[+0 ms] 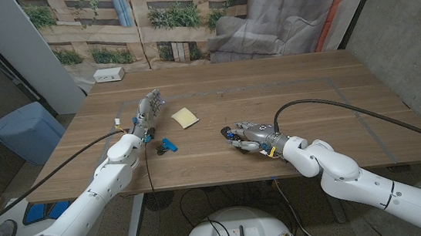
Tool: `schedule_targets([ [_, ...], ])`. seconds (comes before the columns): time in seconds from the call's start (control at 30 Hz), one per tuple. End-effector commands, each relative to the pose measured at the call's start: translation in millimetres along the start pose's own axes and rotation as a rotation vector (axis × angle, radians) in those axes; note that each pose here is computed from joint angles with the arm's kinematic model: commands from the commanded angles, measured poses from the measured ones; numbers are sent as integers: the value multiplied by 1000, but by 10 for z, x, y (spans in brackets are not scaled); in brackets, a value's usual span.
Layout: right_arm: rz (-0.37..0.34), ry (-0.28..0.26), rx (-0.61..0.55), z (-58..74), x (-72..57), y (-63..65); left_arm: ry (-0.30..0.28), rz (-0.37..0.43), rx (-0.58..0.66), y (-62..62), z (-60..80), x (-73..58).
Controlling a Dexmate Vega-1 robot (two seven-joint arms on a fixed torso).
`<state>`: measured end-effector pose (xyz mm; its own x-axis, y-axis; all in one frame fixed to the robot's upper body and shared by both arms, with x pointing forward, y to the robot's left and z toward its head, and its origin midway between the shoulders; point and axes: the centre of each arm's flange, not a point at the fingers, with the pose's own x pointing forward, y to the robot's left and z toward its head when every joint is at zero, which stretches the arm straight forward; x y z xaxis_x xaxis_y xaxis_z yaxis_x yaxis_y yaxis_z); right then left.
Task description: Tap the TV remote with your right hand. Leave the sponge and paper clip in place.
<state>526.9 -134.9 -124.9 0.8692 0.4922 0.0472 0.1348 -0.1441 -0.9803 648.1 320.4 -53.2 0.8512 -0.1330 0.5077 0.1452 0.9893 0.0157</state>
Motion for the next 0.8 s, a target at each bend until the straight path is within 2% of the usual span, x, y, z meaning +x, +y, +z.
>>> schedule_targets([
  [0.03, -1, -3, -17, -10, 3, -7, -8, 11, -4, 10, -4, -21],
  [0.43, -82, -18, -24, -60, -12, -184, -17, 19, -6, 2, 4, 5],
  [0.8, -103, -35, -19, -87, -60, -267, -10, 22, -17, -25, -49, 16],
])
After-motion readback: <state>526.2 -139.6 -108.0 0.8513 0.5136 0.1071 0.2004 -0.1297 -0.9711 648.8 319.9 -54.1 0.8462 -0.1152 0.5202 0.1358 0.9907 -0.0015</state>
